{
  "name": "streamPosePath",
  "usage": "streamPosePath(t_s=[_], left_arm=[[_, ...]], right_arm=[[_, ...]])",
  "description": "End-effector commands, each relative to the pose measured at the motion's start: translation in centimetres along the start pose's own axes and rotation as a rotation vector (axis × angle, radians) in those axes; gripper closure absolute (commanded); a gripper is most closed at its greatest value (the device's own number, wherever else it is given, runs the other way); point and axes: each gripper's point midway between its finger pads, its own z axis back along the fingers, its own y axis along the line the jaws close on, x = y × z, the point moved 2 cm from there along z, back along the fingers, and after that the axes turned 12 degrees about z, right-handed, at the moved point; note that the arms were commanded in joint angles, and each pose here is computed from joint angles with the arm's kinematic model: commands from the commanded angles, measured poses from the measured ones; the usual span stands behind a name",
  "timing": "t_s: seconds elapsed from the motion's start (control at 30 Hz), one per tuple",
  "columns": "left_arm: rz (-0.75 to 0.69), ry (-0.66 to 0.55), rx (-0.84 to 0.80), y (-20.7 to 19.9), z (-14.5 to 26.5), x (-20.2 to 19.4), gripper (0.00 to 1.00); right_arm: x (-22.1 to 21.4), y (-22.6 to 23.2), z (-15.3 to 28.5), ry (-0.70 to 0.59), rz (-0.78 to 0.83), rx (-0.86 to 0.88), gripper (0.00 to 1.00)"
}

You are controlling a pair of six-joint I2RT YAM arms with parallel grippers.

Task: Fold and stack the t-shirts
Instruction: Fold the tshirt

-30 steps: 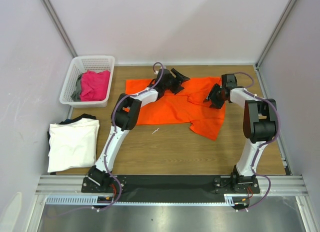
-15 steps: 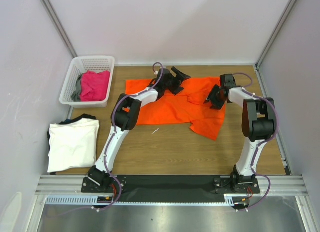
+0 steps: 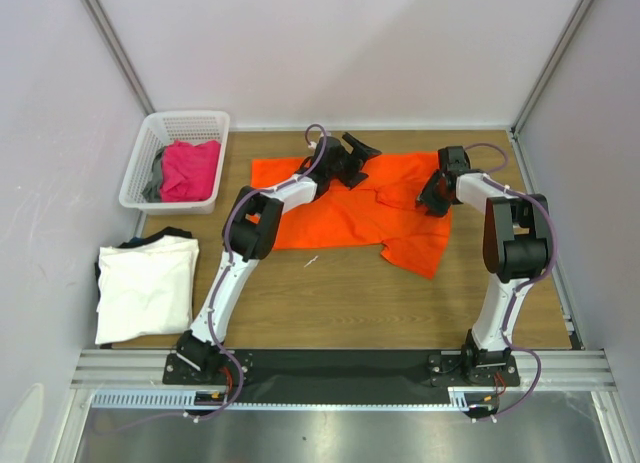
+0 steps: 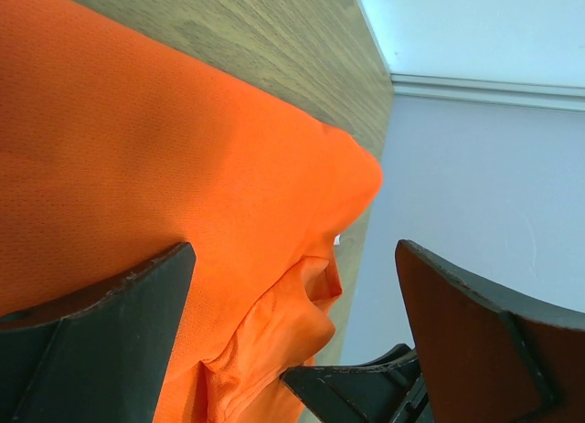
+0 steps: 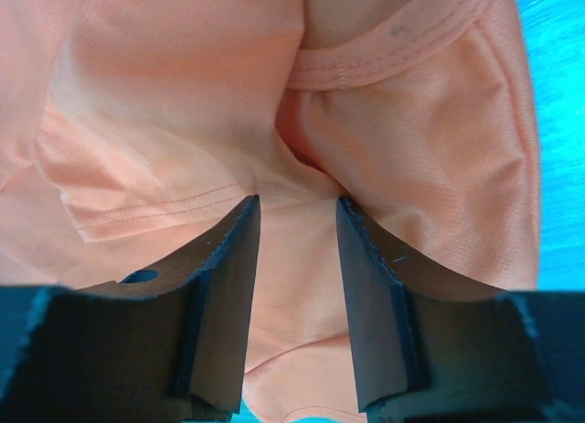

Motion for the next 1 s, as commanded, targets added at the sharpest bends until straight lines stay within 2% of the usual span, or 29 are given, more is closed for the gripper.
streamPosePath(t_s=[0.0, 0.5, 0.67, 0.77, 0.8, 0.83, 0.97], left_arm=[[0.002, -0.034, 0.040, 1.0, 0.1, 0.3, 0.00], [0.001, -0.029, 0.038, 1.1, 0.3, 0.1, 0.00], [0.003, -0.028, 0.040, 1.2, 0.3, 0.1, 0.00], [0.004, -0.026, 0.046, 1.4, 0.3, 0.0, 0.00], [0.004, -0.026, 0.046, 1.3, 0.3, 0.0, 0.00], [0.004, -0.026, 0.046, 1.3, 0.3, 0.0, 0.00], [0.003, -0.030, 0.049, 1.3, 0.4, 0.1, 0.00]], right_arm=[[1.2, -0.5, 0.4, -0.041, 0.006, -0.050, 0.58], [2.4, -0.4, -0.1, -0.078, 0.069, -0.088, 0.62], [1.7, -0.4, -0.8, -0.048, 0.073, -0.080, 0.68], [1.8, -0.2, -0.5, -0.045, 0.078, -0.069, 0.80], [1.8, -0.1, -0.3, -0.043, 0.082, -0.065, 0.90], [1.9, -0.1, 0.1, -0.046, 0.085, -0.061, 0.94], [2.0, 0.5, 1.8, -0.027, 0.091, -0.021, 1.00]])
